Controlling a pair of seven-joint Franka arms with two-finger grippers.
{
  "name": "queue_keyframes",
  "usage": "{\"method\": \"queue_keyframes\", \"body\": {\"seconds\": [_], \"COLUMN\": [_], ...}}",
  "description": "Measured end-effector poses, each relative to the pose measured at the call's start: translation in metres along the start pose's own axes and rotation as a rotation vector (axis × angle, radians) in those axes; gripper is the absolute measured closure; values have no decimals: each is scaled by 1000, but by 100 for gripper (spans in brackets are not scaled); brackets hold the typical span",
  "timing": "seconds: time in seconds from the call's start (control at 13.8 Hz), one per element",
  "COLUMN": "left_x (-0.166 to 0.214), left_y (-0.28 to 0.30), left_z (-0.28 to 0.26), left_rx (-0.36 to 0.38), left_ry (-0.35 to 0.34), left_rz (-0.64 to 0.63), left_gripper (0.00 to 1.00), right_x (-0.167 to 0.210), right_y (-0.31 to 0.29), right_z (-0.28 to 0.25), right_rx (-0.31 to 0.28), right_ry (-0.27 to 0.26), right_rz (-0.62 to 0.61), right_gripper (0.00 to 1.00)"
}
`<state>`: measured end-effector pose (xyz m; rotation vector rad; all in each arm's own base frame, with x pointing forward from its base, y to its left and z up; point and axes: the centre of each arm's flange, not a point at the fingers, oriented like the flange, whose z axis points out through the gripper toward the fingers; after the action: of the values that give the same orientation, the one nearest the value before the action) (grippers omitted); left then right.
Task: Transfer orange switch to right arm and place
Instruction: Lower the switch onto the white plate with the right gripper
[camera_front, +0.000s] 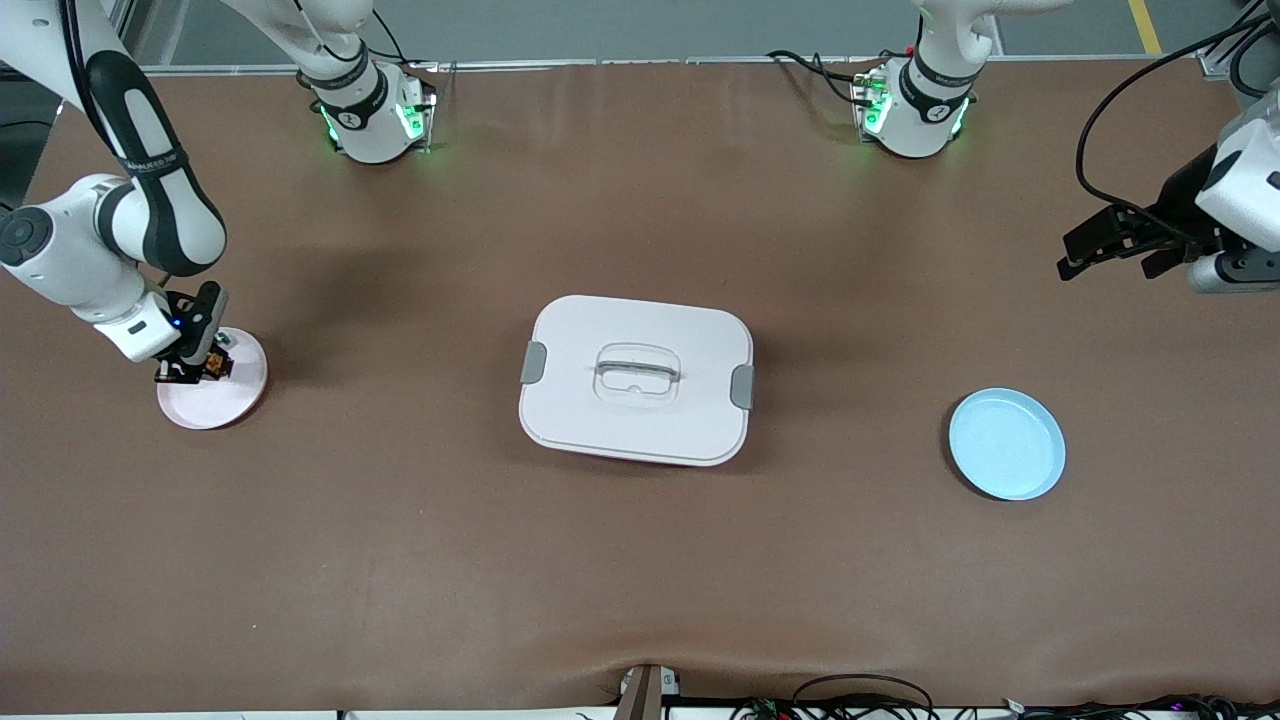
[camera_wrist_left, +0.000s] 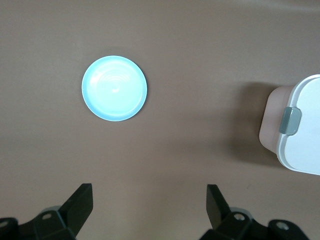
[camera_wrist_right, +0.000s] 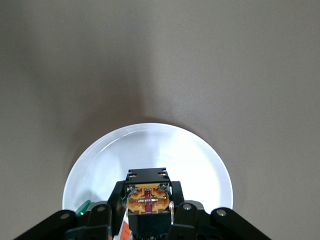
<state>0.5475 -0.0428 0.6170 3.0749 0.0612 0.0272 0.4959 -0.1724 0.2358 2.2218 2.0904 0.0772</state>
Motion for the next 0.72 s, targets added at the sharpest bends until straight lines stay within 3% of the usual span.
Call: {"method": "queue_keyframes", "body": {"seconds": [0.36,0.72], "left_x": [0,-15], "left_y": [0,6], "left_z": [-12,-18], "left_rx": [0,47], "left_ry": [25,52], "left_rz": [0,20], "left_gripper": [0,0], "right_x": [-4,-4], "right_y": [-4,-1], "right_z": [21,30], "right_rx": [16,24], "right_ry": [2,4], "right_rz": [5,-21], "right_gripper": [59,59]}}
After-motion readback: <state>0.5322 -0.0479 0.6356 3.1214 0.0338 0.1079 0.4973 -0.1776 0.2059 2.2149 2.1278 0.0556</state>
